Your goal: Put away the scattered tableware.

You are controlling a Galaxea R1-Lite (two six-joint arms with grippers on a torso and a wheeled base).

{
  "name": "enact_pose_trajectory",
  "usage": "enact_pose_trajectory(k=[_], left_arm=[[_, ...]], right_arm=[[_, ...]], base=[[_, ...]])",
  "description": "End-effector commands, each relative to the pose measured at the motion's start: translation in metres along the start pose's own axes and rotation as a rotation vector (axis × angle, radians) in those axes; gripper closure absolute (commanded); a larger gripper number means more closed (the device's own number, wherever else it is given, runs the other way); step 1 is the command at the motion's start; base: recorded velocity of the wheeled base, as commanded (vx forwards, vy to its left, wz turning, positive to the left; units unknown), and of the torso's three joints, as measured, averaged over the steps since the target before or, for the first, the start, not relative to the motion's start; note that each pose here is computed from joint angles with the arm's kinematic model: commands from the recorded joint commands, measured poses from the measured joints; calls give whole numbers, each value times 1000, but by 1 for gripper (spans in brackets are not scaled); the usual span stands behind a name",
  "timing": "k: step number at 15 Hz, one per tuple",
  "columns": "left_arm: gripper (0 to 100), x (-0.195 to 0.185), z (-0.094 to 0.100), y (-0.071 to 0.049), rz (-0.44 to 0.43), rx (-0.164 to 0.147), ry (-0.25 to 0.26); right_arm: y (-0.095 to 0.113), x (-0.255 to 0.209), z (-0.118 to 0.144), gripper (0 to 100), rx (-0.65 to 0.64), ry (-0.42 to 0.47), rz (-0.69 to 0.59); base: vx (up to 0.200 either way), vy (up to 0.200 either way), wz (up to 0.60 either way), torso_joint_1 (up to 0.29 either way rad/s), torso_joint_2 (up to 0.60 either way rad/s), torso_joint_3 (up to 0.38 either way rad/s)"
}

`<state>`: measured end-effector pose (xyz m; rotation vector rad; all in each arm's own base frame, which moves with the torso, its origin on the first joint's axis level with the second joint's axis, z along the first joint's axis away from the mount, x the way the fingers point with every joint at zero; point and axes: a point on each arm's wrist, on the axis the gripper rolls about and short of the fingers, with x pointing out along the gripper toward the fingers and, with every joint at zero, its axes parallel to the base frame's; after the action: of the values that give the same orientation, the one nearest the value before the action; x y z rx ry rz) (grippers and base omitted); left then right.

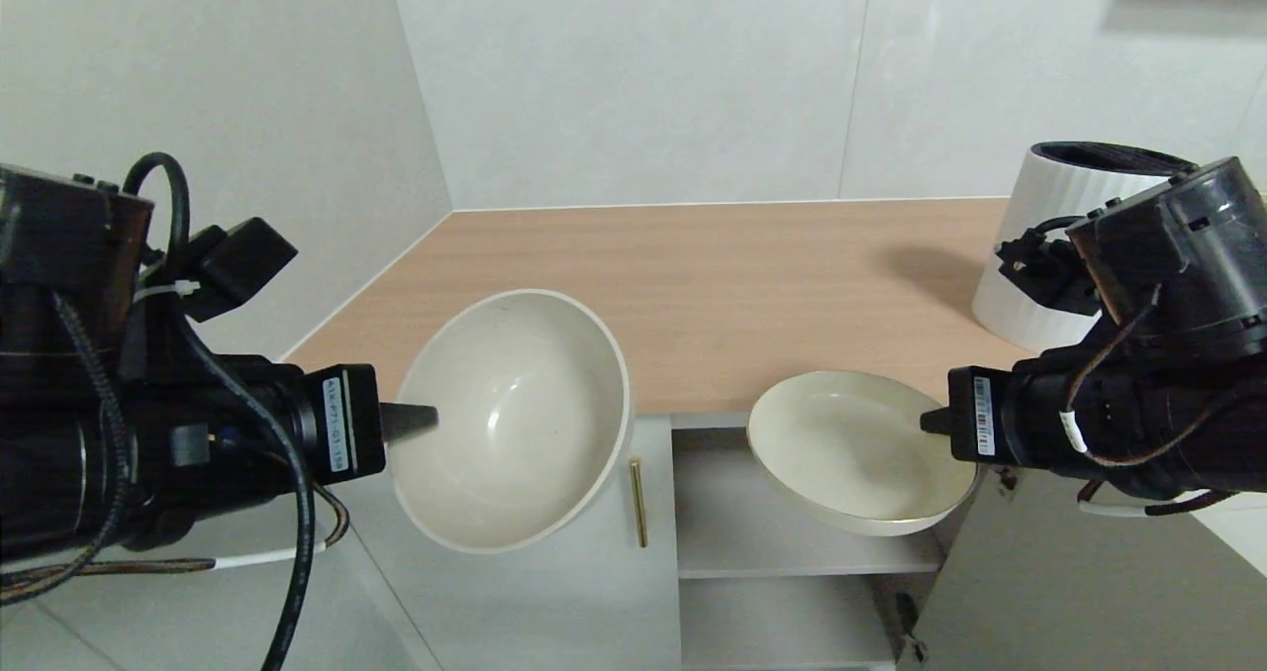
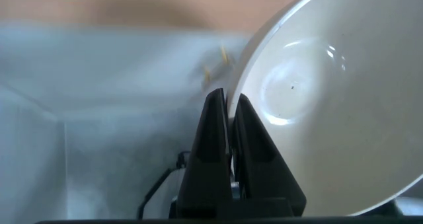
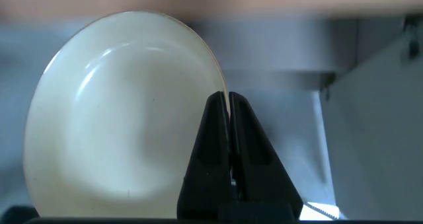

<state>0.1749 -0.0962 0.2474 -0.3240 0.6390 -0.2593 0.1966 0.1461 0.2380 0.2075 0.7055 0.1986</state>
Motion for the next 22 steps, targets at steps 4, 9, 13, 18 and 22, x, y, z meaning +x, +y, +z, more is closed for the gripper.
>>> enact_pose_trajectory(k=[4,9,13,18,22], left_arm=[[100,5,-3,1,12,2,20],[100,10,-4,1,18,3,34],[100,16,-6,1,13,4,62],[100,18,-6,1,14,3,70],[100,21,-7,1,17,4,77]], right_arm=[[-6,-10,-6,100,-4,-7,3],[-6,-9,-7,100,-7,-15,-19],[-3,-9,-9,100,-19,-11,-13],[1,-2,-16,100,-41,14,-28],[3,8,-18,100,-46,38,-43]], base=[[0,0,0,0,0,0],[0,0,0,0,0,0],[0,0,0,-43,133,82],[0,0,0,-132,435,293],[0,0,0,-112,454,342]])
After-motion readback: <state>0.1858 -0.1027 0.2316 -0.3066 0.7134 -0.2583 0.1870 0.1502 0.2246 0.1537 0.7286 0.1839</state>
